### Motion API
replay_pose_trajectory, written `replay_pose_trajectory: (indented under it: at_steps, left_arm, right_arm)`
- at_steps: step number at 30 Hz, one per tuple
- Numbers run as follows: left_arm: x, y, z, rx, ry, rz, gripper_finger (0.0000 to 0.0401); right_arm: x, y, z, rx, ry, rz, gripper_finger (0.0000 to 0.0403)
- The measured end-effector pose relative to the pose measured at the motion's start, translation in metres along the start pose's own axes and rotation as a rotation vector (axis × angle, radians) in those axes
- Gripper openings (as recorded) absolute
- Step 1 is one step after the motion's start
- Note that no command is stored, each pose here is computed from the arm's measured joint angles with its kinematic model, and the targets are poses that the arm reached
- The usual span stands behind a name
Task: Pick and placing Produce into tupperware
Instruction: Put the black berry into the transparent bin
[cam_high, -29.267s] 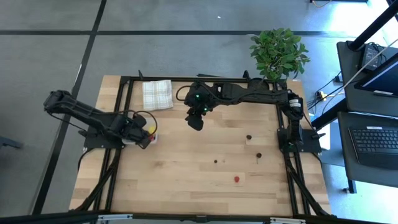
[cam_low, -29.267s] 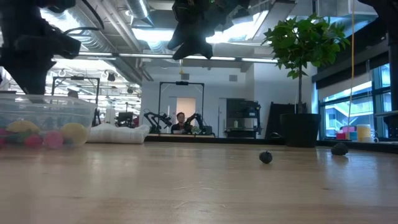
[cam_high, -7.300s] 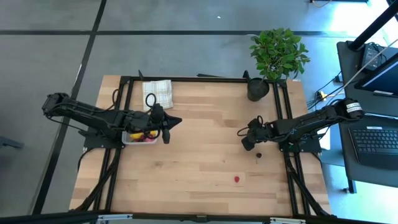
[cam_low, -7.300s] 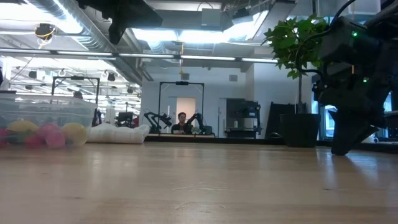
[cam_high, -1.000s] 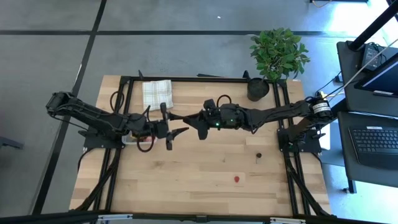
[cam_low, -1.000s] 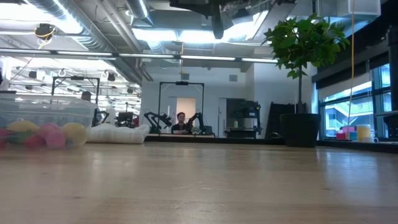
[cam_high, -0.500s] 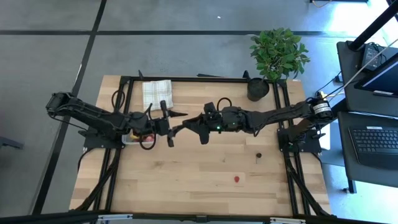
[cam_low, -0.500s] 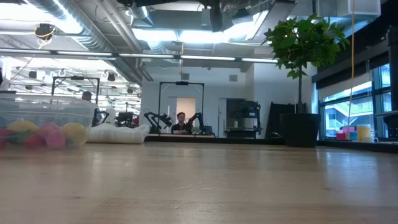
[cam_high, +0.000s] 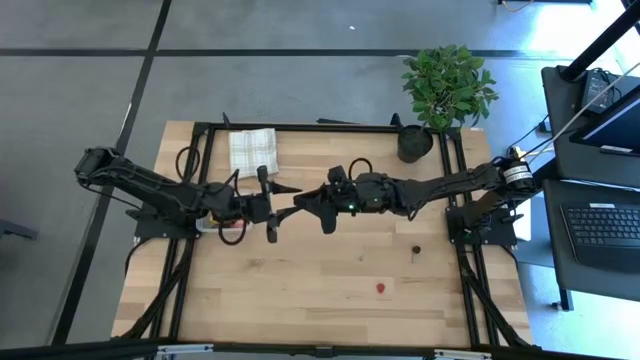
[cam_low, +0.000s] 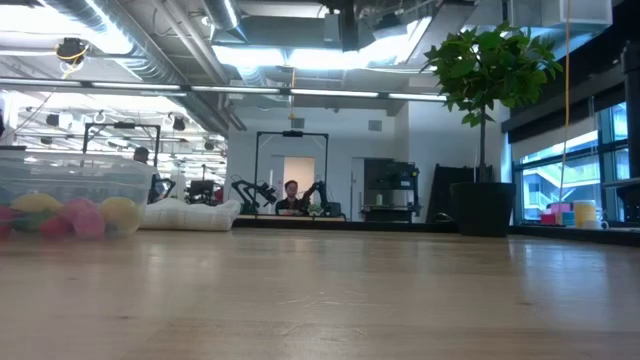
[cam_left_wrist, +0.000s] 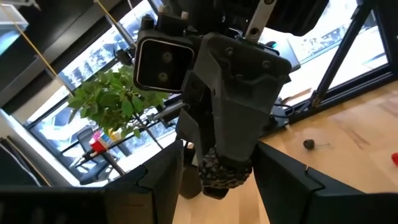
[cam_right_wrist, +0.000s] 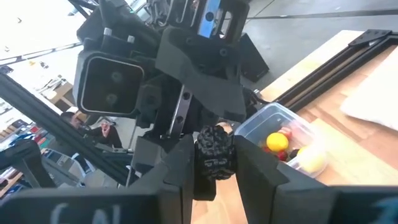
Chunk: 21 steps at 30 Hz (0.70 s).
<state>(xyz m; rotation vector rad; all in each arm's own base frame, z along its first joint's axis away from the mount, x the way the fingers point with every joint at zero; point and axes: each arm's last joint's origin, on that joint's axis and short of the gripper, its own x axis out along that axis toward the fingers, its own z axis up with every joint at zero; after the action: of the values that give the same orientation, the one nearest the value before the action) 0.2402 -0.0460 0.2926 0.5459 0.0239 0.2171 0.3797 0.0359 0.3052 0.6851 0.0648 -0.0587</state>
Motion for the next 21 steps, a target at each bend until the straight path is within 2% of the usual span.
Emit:
replay_pose_trajectory:
  at_steps: [9, 12, 17, 21]
  left_arm:
    - [0.0016, -0.0009, -0.0017, 0.004, 0.009, -0.001, 0.0179]
    - [0.0017, -0.001, -0.0018, 0.026, 0.01, -0.002, 0.0161]
    - [0.0016, -0.0015, -0.0018, 0.06, 0.011, -0.005, 0.0109]
    - [0.0016, -0.0016, -0.0019, 0.061, 0.011, -0.007, 0.0103]
  right_arm:
    - [0.0001, -0.0007, -0.0001, 0.001, 0.001, -0.006, 0.0094]
    - [0.0001, -0.0009, -0.0002, 0.002, 0.001, -0.007, 0.0094]
    - [0.0001, -0.0008, -0.0003, 0.003, 0.002, -0.006, 0.0094]
    - [0.0001, -0.001, -0.0004, 0.003, 0.004, -0.007, 0.0094]
